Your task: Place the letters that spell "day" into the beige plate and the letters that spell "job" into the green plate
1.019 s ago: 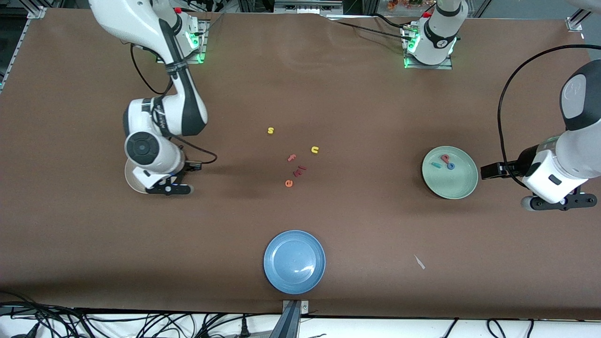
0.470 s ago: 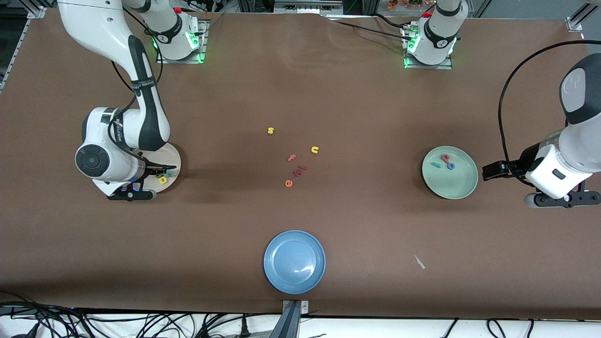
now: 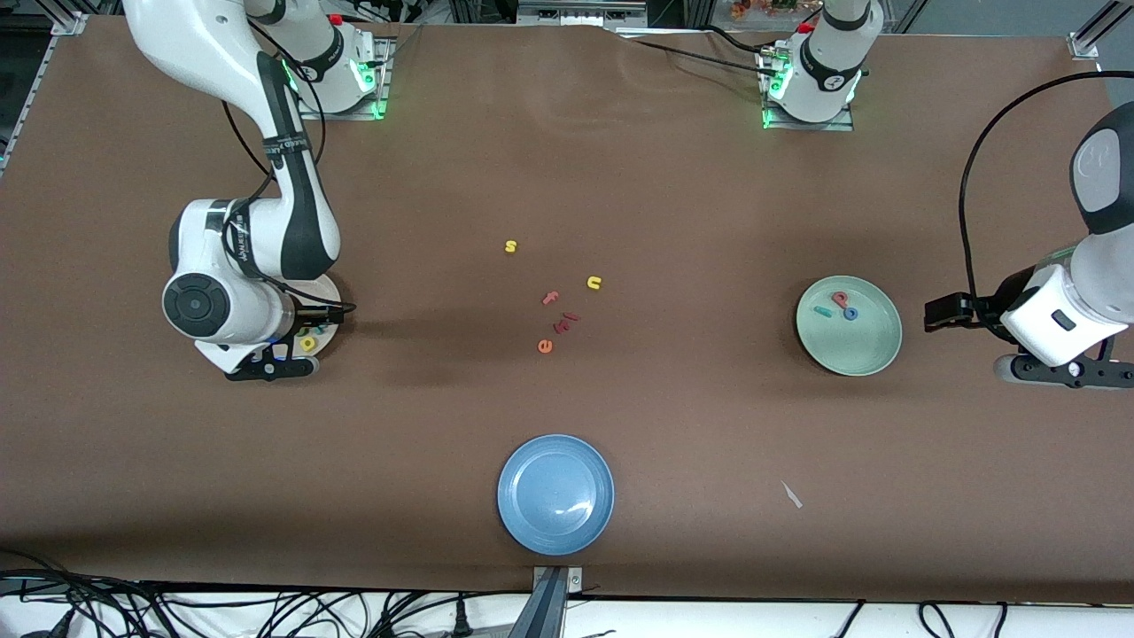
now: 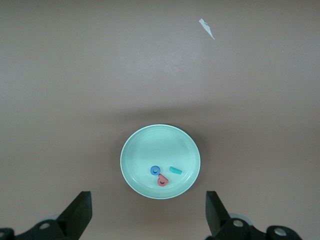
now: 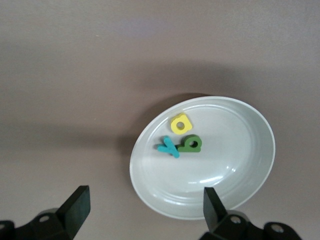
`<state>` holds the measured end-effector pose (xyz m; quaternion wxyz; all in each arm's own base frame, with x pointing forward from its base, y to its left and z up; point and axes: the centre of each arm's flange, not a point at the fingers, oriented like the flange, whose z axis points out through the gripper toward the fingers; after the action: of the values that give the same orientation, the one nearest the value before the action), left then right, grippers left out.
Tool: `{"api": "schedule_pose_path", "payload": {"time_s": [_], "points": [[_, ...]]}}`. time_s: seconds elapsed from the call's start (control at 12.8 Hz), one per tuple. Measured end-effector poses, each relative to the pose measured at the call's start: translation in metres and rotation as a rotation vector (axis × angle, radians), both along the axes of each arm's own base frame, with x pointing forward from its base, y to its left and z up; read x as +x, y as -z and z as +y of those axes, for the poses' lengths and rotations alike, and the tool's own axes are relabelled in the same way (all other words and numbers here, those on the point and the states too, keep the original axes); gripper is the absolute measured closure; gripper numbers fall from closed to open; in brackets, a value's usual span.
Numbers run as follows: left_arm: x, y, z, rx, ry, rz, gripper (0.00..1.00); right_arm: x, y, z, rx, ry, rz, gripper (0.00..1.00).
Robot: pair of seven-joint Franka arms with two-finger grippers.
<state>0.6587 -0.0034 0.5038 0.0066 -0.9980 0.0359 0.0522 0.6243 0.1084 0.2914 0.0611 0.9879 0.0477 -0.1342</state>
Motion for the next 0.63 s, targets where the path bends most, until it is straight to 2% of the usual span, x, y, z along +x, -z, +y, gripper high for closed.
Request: {"api": "schedule_pose_path", "payload": {"time_s": [0.24,0.63], "points": [[0.0,0.001,-0.005,-0.002,0.017,0.002,0.0,0.002,-0.025,0.02,-0.008,0.023,0.03,0.0],[-0.004,-0.005,-0.005,-0.005,0.046,0.004,0.0,-0.006,-0.055,0.07,0.001,-0.002,0.026,0.0]]}}
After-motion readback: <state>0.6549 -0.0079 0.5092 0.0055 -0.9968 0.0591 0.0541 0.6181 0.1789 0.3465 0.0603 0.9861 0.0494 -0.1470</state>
